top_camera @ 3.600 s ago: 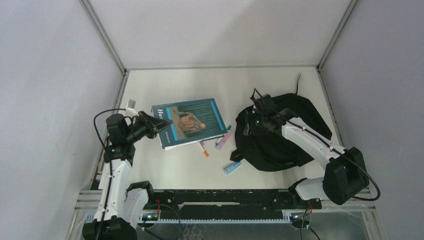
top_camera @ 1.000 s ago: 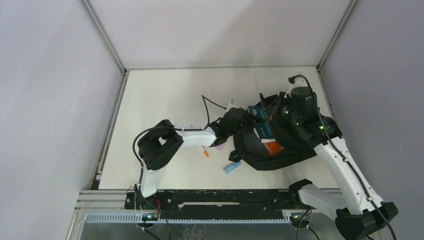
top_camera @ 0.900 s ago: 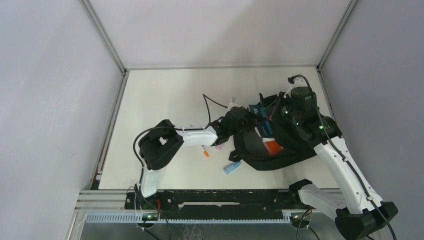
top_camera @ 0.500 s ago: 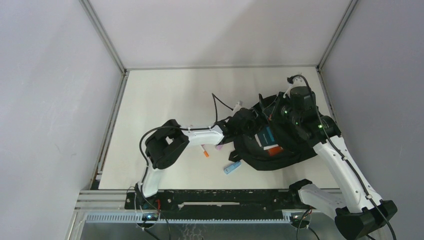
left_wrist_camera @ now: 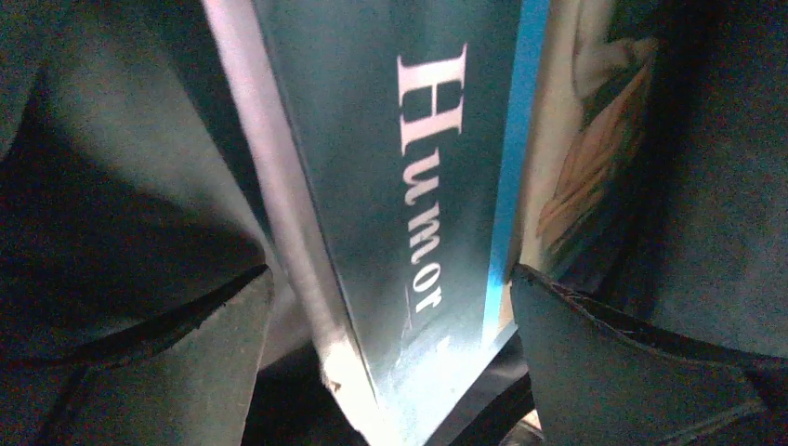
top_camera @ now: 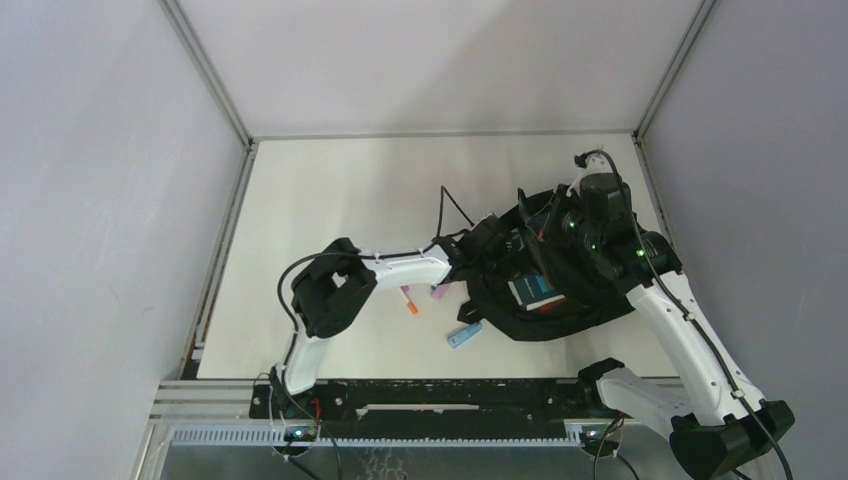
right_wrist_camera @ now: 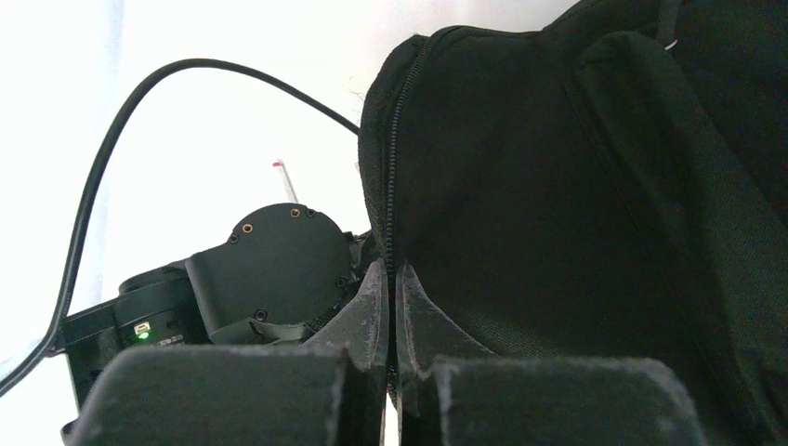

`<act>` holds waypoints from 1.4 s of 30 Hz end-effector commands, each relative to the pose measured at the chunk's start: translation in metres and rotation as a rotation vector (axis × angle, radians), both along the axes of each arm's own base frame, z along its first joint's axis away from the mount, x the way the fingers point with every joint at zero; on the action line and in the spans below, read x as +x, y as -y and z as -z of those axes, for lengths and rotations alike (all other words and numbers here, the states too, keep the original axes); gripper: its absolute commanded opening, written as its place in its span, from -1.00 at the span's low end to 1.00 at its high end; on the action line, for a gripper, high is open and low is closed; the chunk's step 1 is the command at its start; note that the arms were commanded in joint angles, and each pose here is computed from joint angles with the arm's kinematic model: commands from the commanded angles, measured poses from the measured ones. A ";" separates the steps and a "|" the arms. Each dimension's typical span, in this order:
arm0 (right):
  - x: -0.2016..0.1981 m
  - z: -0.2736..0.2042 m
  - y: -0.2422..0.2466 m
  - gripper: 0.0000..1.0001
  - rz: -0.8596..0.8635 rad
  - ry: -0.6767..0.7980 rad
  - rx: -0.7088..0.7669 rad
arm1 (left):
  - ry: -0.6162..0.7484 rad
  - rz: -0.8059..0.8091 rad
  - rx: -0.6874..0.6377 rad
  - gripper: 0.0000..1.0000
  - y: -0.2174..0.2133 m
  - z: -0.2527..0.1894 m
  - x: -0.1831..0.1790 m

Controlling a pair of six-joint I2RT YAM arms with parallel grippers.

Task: Pack the student bag
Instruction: Place the book in the student bag.

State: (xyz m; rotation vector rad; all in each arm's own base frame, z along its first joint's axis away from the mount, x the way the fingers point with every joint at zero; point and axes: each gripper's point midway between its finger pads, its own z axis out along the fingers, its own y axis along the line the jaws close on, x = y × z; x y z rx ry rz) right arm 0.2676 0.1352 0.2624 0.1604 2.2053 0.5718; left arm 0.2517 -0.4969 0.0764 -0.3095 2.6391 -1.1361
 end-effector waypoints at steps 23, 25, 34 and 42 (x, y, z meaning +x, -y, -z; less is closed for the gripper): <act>0.014 -0.020 0.016 -1.00 0.065 0.067 -0.026 | 0.374 0.316 0.043 0.93 -0.091 -0.122 -0.049; 0.013 -0.018 0.017 -1.00 0.061 0.061 -0.035 | 0.371 0.305 0.037 0.92 -0.110 -0.123 -0.051; 0.009 0.007 -0.006 -1.00 -0.029 0.004 -0.042 | 0.372 0.055 0.200 0.88 -0.235 -0.097 -0.020; -0.005 0.073 -0.054 -0.70 -0.160 -0.122 -0.121 | 0.367 0.016 0.285 0.85 -0.256 -0.086 -0.015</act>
